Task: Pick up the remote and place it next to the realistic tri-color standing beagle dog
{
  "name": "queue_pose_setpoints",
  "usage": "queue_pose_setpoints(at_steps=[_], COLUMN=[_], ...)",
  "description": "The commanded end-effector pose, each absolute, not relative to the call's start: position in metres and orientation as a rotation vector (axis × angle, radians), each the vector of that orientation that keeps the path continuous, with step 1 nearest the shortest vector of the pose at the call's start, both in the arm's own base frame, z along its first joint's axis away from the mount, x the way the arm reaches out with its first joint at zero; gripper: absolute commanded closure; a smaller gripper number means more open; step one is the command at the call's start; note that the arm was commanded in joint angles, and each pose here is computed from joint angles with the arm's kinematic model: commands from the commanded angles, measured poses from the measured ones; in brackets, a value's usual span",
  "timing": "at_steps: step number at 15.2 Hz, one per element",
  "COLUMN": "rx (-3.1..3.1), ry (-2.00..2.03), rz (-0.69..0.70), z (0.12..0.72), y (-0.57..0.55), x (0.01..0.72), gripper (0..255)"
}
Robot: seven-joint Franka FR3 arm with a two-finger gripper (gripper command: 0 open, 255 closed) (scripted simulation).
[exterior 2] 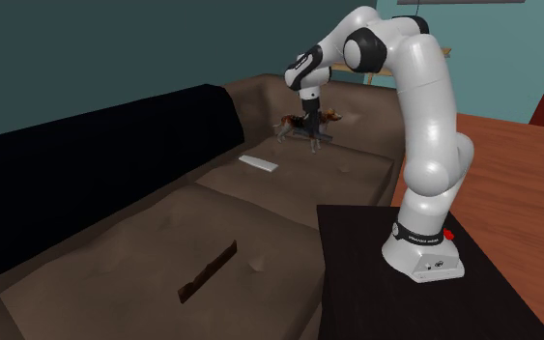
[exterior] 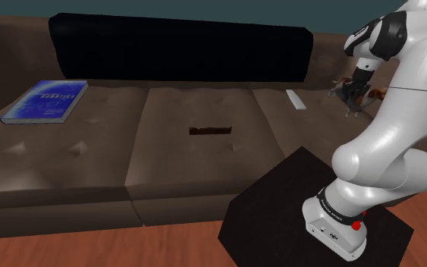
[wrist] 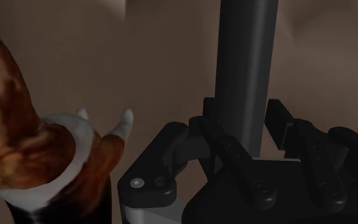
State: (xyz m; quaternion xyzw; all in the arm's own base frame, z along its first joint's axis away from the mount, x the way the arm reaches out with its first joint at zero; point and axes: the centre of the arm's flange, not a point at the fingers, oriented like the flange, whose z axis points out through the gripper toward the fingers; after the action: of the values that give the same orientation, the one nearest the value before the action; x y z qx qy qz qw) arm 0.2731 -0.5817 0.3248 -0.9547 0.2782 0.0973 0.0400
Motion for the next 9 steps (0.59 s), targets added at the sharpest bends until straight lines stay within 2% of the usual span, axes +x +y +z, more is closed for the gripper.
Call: queue_pose_setpoints(at_steps=[1,9], rx=[-2.926,-2.926], ry=[0.853,0.853], rz=[0.297,0.297], z=[0.315,0.272], y=[-0.582,-0.582], x=[0.272,0.272], gripper=[255,255])
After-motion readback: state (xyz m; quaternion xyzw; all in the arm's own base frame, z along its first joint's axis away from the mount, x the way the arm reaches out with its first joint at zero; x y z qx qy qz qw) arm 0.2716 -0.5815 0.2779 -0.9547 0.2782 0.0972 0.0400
